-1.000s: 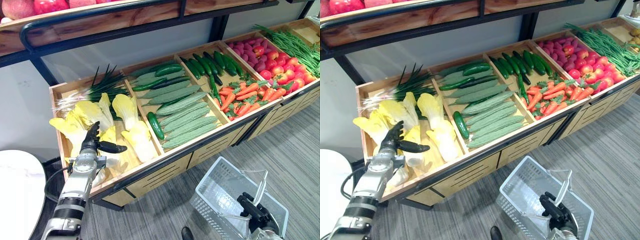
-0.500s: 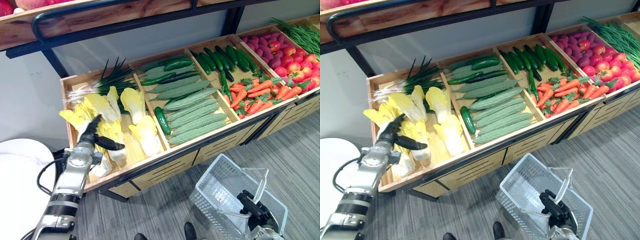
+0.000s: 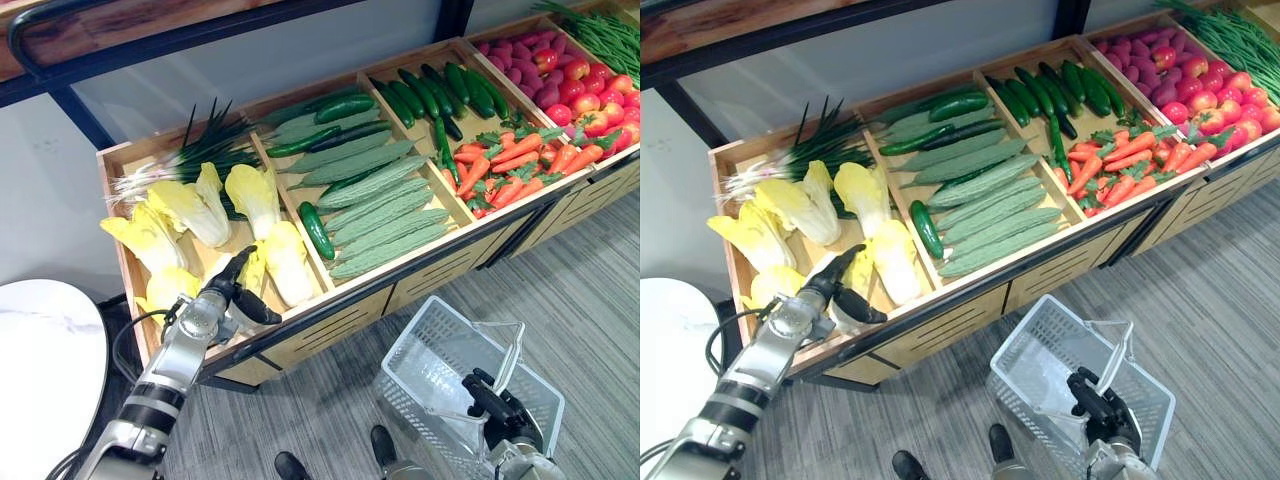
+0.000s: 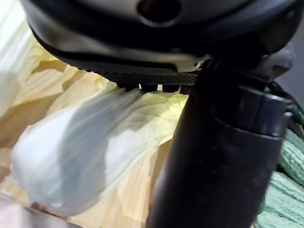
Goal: Pick vegetable in the basket
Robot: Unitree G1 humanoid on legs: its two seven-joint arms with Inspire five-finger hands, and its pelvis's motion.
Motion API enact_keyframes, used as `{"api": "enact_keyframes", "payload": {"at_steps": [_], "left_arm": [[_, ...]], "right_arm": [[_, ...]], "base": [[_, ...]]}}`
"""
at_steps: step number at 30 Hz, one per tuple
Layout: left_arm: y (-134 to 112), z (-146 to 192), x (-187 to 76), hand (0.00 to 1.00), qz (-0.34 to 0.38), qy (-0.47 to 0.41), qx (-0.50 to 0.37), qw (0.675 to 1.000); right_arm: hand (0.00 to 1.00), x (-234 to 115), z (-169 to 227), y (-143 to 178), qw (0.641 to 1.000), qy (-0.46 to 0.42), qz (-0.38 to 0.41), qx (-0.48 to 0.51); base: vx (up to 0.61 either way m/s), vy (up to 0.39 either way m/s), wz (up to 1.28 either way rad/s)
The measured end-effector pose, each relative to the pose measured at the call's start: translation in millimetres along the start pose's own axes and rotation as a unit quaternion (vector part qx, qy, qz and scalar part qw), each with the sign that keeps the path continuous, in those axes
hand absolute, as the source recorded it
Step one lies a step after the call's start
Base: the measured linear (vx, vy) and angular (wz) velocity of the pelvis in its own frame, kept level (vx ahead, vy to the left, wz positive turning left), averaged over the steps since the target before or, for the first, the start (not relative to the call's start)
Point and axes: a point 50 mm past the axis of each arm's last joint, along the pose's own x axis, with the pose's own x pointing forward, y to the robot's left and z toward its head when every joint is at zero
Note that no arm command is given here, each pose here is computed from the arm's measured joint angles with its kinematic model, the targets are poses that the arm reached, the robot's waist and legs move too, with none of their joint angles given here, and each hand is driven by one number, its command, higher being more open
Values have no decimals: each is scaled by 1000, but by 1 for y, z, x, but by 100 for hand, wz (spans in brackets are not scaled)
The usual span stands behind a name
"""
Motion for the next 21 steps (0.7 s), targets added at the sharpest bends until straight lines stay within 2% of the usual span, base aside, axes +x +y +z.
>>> {"api": "enact_keyframes", "payload": {"at_steps": [5,13,21], "left_arm": [[8,-5,2,100,19,16,38,999],[0,-15,-1,100,46,29,77,996],[-7,-24,-5,100,80,33,31,996]], "right_arm": [[0,4,3,7,1000,-3,15,-8],[0,8,0,20,998,13,45,-37],[0,10,-7,14,999,27,30,-35]], "base": [[-33,24,-5],[0,3,0],[16,16,2]]}}
